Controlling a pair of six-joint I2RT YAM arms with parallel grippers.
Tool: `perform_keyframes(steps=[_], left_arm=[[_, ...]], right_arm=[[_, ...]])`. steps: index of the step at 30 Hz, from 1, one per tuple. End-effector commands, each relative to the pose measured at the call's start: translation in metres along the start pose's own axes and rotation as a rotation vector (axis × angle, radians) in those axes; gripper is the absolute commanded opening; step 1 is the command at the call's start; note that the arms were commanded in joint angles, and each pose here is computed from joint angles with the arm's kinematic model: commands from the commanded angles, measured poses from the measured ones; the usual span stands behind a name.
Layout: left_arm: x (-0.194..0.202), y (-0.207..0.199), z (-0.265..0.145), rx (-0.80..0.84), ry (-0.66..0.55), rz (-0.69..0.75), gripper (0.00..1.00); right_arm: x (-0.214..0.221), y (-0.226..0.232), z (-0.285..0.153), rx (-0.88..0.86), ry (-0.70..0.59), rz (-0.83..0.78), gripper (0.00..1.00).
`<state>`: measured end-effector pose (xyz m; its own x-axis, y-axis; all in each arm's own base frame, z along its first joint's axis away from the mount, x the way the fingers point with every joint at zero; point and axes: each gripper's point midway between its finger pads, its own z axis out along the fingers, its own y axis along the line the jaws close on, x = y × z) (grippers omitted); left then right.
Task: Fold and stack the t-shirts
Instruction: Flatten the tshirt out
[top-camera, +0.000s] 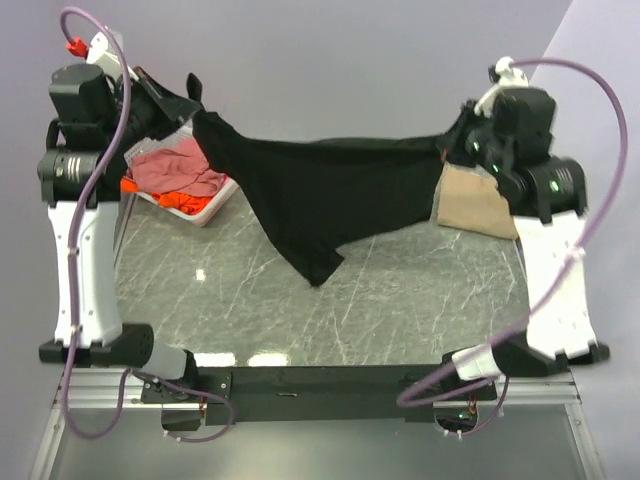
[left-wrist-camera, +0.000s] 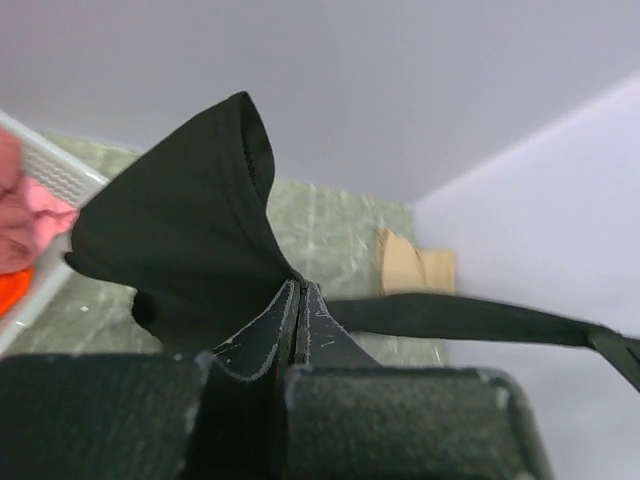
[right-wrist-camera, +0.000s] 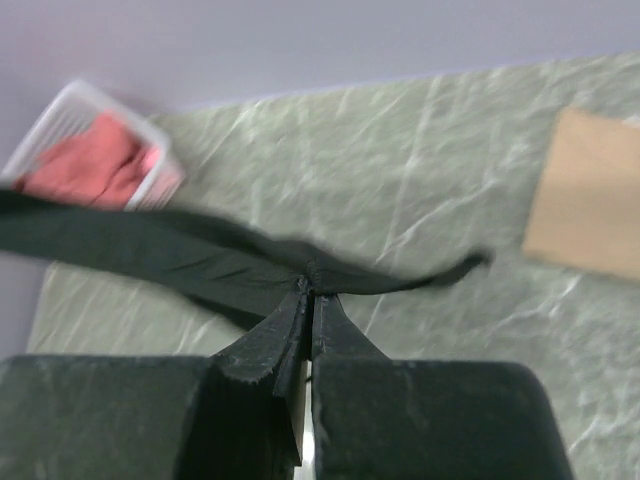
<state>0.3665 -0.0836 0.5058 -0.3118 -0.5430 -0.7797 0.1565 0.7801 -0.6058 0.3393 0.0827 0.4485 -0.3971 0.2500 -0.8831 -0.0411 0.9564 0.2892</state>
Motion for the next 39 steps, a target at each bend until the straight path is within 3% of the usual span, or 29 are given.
perform_keyframes(steps=[1, 6, 10, 17, 20, 25, 28, 32, 39], left_arm=[[0.000, -0.047, -0.044, 0.150, -0.053, 0.128, 0.01], [0.025, -0.043, -0.092, 0.131, -0.059, 0.141, 0.01], [0.039, -0.035, -0.127, 0.107, -0.069, 0.132, 0.01], [0.032, -0.048, -0.185, 0.095, -0.106, 0.129, 0.01], [0.016, -0.071, -0.214, 0.159, -0.161, 0.121, 0.01], [0.004, -0.092, -0.227, 0.244, -0.213, 0.099, 0.01], [0.010, -0.089, -0.208, 0.264, -0.195, 0.102, 0.01], [0.038, -0.062, -0.137, 0.241, -0.083, 0.104, 0.00], [0.051, -0.035, -0.031, 0.210, 0.043, 0.193, 0.01]], right_arm=[[0.023, 0.020, -0.046, -0.168, 0.041, 0.032, 0.00], [0.078, 0.031, -0.075, -0.292, 0.123, 0.157, 0.00], [0.099, 0.030, -0.107, -0.318, 0.140, 0.233, 0.00], [0.072, 0.019, -0.187, -0.277, 0.027, 0.215, 0.00], [0.046, 0.024, -0.226, -0.309, -0.068, 0.218, 0.00], [0.030, 0.023, -0.234, -0.304, -0.135, 0.233, 0.00], [0.032, 0.016, -0.211, -0.258, -0.138, 0.233, 0.00], [0.044, -0.003, -0.154, -0.148, -0.132, 0.218, 0.00], [0.059, -0.024, -0.047, -0.024, -0.094, 0.133, 0.00]])
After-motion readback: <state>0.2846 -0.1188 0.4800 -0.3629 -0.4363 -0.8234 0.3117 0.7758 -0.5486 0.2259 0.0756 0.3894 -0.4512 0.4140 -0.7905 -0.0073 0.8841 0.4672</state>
